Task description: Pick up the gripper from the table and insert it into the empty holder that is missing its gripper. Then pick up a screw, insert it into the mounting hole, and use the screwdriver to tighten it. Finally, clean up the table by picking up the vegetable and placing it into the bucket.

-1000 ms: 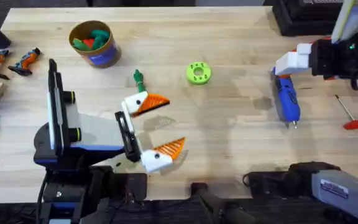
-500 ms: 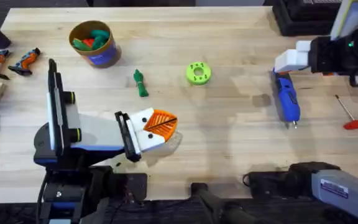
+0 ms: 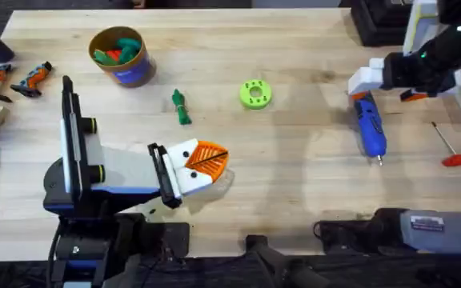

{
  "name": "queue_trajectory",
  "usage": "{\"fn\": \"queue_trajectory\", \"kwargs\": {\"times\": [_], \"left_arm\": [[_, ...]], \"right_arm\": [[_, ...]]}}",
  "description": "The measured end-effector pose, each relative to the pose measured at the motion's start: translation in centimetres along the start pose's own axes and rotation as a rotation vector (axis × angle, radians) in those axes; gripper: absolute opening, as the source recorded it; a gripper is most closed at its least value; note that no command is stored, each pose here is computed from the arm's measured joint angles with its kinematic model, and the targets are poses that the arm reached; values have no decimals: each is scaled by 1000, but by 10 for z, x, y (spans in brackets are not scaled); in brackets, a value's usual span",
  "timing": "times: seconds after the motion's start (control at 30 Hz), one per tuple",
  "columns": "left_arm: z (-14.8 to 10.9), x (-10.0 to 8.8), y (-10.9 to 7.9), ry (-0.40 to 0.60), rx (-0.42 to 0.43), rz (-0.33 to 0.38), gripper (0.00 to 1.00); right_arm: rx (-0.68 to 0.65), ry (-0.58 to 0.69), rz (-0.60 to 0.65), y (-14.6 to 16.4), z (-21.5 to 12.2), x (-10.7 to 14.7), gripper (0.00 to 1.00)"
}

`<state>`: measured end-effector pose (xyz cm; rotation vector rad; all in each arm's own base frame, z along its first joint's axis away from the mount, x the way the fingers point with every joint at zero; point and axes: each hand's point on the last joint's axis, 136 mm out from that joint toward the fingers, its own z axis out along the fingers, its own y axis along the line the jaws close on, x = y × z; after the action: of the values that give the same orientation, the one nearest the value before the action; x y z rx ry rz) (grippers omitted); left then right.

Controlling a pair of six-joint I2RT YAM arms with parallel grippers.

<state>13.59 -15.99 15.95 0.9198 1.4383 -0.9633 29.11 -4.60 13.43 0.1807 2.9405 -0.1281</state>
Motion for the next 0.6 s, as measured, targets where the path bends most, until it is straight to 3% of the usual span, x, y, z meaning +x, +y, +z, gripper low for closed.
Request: {"fn": "queue_trajectory", "kwargs": {"times": [0.23, 0.4, 0.6], "left_arm": [[0, 0, 0, 0, 0, 0, 12], [0, 0, 0, 0, 0, 0, 12], [0, 0, 0, 0, 0, 0, 12]], "right_arm": [[-14, 53, -94, 2, 41, -14, 991], [-23, 128, -135, 1, 71, -11, 991], [-47, 145, -135, -5, 79, -10, 991]]}}
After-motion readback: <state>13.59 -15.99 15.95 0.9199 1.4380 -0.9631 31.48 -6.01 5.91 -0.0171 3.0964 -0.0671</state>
